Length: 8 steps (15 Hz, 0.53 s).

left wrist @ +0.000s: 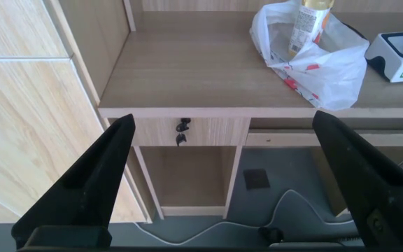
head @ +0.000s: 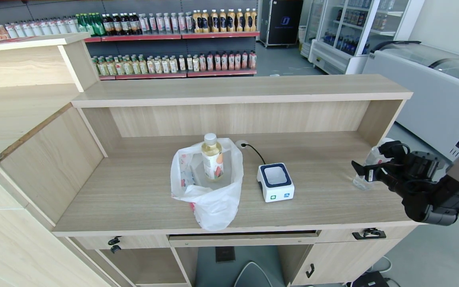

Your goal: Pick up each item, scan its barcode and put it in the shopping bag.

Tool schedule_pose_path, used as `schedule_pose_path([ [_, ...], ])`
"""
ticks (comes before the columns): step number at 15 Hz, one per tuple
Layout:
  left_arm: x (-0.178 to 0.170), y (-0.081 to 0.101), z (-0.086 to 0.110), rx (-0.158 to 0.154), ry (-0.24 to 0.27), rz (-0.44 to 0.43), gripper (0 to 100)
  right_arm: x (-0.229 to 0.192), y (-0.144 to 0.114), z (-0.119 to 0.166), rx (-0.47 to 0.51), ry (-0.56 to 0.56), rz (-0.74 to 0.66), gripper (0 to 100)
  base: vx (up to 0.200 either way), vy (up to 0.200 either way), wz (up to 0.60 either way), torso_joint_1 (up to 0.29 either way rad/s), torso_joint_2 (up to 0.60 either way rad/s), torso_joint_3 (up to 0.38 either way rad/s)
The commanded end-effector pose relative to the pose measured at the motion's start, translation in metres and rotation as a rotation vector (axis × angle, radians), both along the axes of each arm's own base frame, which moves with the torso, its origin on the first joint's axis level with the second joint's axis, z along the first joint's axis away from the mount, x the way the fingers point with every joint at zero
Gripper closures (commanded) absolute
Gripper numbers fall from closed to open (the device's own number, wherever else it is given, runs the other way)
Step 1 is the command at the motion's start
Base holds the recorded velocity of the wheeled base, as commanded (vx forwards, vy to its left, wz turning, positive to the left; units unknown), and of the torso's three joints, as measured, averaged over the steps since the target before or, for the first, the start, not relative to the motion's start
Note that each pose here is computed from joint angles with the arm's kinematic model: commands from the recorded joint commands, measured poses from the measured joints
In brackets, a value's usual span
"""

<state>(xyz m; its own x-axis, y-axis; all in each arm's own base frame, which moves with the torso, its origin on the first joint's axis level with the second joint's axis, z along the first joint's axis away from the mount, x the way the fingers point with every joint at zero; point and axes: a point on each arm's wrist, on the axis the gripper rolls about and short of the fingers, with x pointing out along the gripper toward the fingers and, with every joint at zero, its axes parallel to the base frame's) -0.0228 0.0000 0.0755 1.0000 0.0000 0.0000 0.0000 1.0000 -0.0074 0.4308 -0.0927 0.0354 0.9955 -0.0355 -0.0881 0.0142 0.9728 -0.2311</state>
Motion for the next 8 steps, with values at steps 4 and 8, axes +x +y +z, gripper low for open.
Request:
schedule_pose_path([
  [4, 0.0, 0.0, 0.0, 0.0, 0.0, 0.0, 0, 0.004, 0.0049, -0.0048, 0.001, 0.004, 0.013, 100, 0.0, 0.0, 0.0, 0.0, 0.0, 0.0],
  [8, 0.0, 0.0, 0.0, 0.0, 0.0, 0.0, 0, 0.0099, 0.0071, -0.0037, -0.002, -0.014, 0.021, 100, 0.0, 0.0, 0.0, 0.0, 0.0, 0.0],
])
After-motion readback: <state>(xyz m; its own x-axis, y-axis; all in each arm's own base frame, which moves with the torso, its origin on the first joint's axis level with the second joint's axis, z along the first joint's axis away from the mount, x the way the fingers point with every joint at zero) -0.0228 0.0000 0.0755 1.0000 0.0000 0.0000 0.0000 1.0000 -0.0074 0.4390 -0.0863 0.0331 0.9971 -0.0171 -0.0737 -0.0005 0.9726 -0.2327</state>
